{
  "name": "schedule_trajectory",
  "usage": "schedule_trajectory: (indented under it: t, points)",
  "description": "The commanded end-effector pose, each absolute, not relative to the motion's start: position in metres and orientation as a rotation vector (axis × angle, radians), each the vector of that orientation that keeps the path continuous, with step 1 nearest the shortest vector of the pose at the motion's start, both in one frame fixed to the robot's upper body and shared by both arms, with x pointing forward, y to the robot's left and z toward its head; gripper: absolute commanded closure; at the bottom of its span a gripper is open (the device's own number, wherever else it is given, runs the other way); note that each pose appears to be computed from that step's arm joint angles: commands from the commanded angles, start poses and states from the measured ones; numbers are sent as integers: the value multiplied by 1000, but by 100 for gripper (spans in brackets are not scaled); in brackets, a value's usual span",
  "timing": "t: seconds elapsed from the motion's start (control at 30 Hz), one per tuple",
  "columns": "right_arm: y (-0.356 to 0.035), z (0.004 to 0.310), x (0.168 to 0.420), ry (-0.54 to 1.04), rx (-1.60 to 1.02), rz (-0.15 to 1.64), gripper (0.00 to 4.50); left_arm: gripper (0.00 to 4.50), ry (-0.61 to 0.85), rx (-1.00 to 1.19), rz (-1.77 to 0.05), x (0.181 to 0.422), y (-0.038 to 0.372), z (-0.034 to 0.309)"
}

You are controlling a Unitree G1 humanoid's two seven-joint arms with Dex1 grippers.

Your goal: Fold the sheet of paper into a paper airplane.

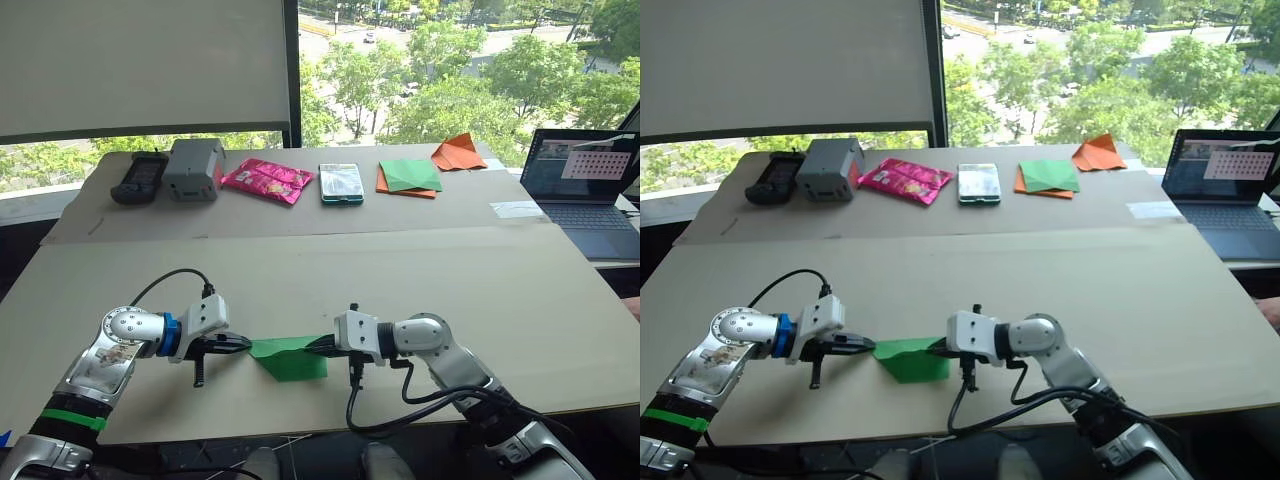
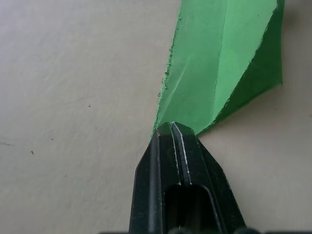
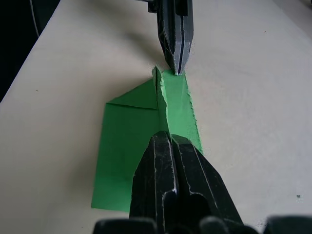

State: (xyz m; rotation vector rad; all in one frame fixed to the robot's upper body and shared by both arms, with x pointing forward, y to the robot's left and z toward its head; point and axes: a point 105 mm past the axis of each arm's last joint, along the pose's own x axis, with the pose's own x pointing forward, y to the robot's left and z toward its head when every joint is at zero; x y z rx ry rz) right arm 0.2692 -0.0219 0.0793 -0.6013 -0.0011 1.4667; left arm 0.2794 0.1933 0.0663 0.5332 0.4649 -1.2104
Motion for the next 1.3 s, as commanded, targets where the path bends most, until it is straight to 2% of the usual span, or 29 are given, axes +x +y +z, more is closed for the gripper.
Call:
schedule_trajectory:
  t: [0.03,0.3,0.5,1.07,1.3]
  points:
    - [-16,91,270,-47,-614,1454,450,448,560,562,-1215,272,201,48]
    - [-12,87,273,-2,-591,1434,450,448,541,556,-1242,270,189,47]
    - [-12,88,295,33,-586,1332,450,448,544,571,-1253,269,189,47]
    - [-3,76,304,152,-485,1287,450,448,543,594,-1247,269,192,47]
    - [-3,66,301,203,-509,1292,450,448,483,555,-1229,277,185,59]
